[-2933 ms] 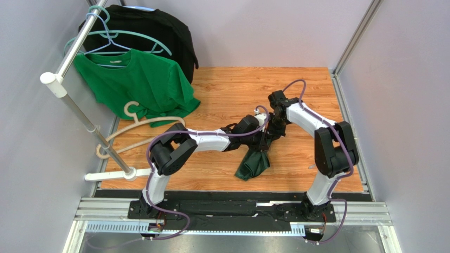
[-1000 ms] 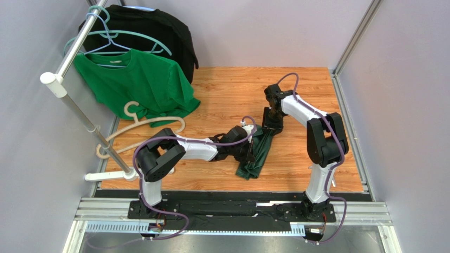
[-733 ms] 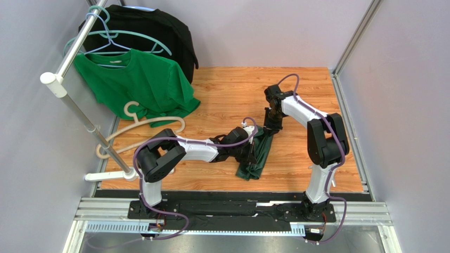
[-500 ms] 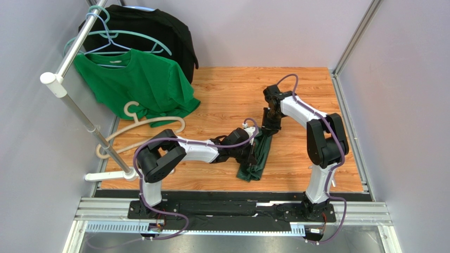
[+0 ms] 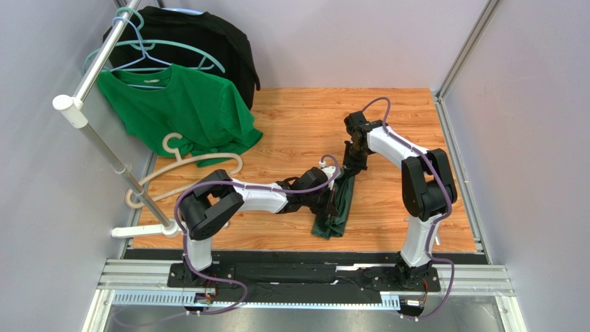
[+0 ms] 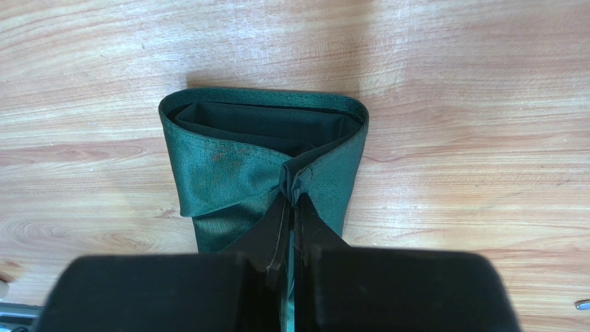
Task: Fold the napkin into a case and place the utensils inside
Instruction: Fold the 2/3-rectangle-folded napkin at the center of the board.
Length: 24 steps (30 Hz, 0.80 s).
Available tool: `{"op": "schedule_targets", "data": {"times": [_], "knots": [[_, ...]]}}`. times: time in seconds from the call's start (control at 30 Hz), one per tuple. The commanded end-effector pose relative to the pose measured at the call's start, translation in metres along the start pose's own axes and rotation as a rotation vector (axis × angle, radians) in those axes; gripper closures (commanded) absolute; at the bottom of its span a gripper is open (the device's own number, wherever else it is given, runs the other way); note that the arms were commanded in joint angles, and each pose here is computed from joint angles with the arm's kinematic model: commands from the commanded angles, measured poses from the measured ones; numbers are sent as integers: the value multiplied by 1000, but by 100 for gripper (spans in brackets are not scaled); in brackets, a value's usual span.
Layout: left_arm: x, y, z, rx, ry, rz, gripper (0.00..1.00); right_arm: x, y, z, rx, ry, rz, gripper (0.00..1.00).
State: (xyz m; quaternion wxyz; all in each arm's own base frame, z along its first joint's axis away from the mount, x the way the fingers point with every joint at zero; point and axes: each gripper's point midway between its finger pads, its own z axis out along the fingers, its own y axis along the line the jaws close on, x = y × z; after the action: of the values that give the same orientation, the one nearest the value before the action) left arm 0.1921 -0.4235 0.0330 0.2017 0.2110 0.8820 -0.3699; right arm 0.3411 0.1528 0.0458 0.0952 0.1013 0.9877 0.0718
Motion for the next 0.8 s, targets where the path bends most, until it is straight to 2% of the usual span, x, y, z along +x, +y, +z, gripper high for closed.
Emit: {"op": "schedule_targets", "data": {"times": [0.0,0.2,0.77], "knots": [[-18,-35,-19,63,-16,18,100,-14,10,-21,-50,-93,3,100],[-23,-46,-26,95,-17,10,100,-14,13,-35,-61,-90,-22,100],[-18,1,-43,-113,-48,44,100,-21,45,-25,-115,-41,-13,100]]}}
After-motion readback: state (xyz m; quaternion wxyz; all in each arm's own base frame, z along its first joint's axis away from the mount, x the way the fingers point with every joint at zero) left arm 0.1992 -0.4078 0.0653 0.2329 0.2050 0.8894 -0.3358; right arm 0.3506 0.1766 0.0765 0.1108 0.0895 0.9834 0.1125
